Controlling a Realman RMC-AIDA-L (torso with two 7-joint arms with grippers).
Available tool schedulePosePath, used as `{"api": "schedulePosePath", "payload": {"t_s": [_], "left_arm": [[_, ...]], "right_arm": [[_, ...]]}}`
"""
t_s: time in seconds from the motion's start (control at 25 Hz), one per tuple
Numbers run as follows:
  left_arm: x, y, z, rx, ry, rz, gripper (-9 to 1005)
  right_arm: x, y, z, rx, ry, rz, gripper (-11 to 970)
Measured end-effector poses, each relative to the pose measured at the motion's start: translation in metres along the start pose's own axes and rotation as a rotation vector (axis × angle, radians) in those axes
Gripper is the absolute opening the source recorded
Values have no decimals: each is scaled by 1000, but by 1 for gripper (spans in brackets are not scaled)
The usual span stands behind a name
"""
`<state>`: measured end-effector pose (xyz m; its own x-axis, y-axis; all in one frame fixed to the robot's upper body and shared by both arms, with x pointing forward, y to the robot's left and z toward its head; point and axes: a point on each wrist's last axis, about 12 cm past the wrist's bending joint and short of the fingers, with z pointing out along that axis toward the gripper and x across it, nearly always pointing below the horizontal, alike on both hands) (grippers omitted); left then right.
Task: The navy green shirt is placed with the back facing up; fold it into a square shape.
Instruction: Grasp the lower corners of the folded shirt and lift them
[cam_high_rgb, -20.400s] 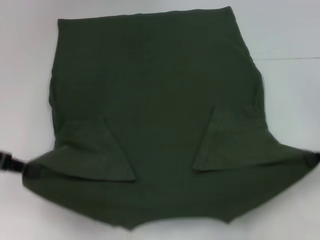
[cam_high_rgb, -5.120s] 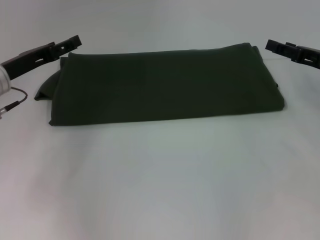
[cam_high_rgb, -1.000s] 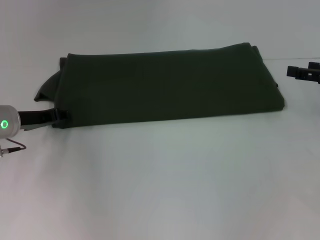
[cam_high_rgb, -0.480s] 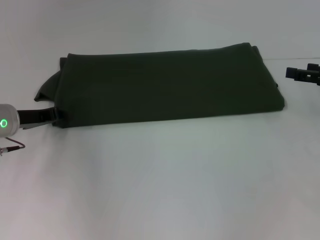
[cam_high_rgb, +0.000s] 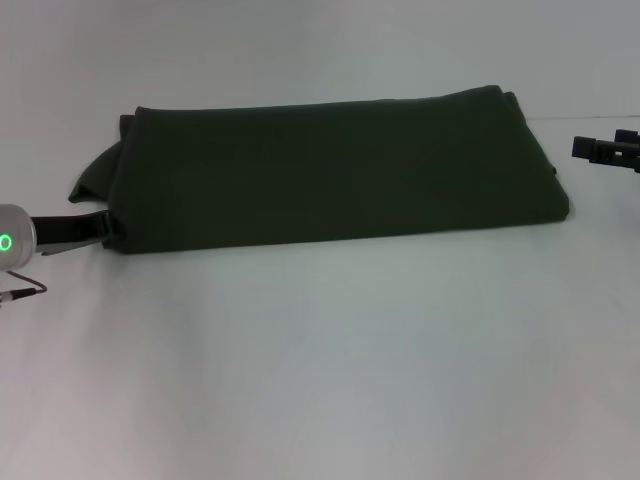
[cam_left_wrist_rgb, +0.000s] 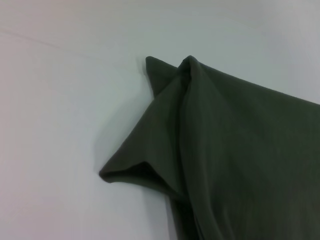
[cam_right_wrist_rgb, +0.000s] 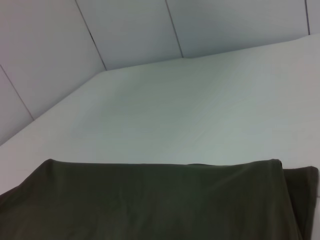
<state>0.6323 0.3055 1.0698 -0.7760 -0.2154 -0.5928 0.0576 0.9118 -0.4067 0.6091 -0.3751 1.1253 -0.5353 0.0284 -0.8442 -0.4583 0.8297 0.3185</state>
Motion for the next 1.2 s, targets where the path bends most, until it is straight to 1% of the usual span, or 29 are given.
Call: {"api": "schedulePosePath", "payload": {"t_s": [0.24,0.68,0.88,1.08,1.2], "left_arm": [[-1,-2,1,-4,11,11,83],[-2,-3,1,3,7,0,92],[-1,-4,1,7,17,2,156],[-1,-5,1,10,20,11,250],[-2,-6,2,6,21,19,236]], "right_arm": [[0,0,0,-2,3,3,941],[-1,0,0,-2,5,1,942],[-1,0,0,-2,5,5,942],[-1,0,-1,-1,6,7,942],[-1,0,0,-1,8,6,942]]}}
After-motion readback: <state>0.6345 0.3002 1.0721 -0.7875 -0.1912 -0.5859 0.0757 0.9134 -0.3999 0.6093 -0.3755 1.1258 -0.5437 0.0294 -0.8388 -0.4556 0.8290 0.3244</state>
